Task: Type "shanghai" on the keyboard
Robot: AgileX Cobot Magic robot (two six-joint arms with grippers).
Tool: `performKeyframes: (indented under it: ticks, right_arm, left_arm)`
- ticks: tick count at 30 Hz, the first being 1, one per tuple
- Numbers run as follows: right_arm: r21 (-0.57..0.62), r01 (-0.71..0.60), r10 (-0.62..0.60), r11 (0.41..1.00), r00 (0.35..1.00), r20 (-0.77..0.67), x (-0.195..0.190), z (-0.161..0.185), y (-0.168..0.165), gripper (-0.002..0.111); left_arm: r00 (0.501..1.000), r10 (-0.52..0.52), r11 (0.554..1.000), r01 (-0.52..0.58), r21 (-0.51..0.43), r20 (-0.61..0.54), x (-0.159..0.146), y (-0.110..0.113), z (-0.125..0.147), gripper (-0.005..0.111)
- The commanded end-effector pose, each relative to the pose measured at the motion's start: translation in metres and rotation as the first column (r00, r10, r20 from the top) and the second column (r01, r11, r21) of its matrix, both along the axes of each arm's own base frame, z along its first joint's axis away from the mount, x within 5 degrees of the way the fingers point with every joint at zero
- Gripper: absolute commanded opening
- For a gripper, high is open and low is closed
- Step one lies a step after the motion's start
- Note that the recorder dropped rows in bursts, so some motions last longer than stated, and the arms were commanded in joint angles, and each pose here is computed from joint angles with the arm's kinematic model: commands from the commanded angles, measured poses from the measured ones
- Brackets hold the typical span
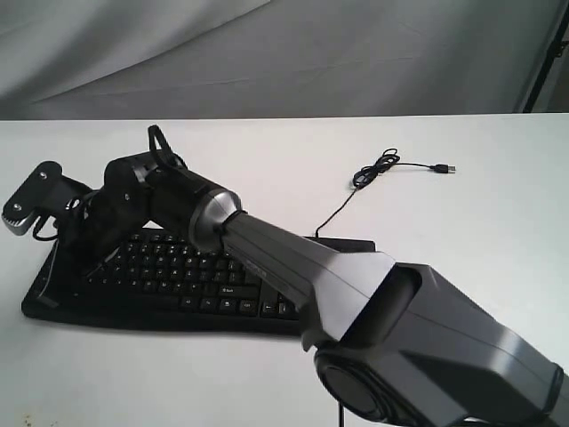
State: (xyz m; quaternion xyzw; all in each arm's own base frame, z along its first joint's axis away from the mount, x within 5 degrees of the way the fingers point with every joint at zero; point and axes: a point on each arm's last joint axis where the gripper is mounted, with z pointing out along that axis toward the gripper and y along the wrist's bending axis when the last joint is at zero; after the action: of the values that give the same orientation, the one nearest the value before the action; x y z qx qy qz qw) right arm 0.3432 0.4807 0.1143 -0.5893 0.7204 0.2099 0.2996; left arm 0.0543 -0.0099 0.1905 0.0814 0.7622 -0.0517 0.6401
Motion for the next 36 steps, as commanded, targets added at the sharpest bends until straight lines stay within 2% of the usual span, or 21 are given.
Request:
performKeyframes:
  ticks: [1,31,36]
  right_arm:
    - [-0.001,0.011,-0.011,1.0,1.0,-0.008,0.002,-0.003,-0.001,0.0]
    - [-0.025,0.036,-0.036,0.999,0.999,0.023,0.008,-0.011,-0.004,0.0]
    - [-0.014,0.031,-0.03,0.999,0.998,0.064,0.009,0.011,-0.005,0.0]
  left_arm:
    - [1.0,-0.004,1.0,0.004,0.0,0.004,0.0,0.0,-0.001,0.0]
    - [1.0,-0.004,1.0,0.004,0.0,0.004,0.0,0.0,-0.001,0.0]
    - [1.0,-0.004,1.0,0.004,0.0,0.004,0.0,0.0,-0.001,0.0]
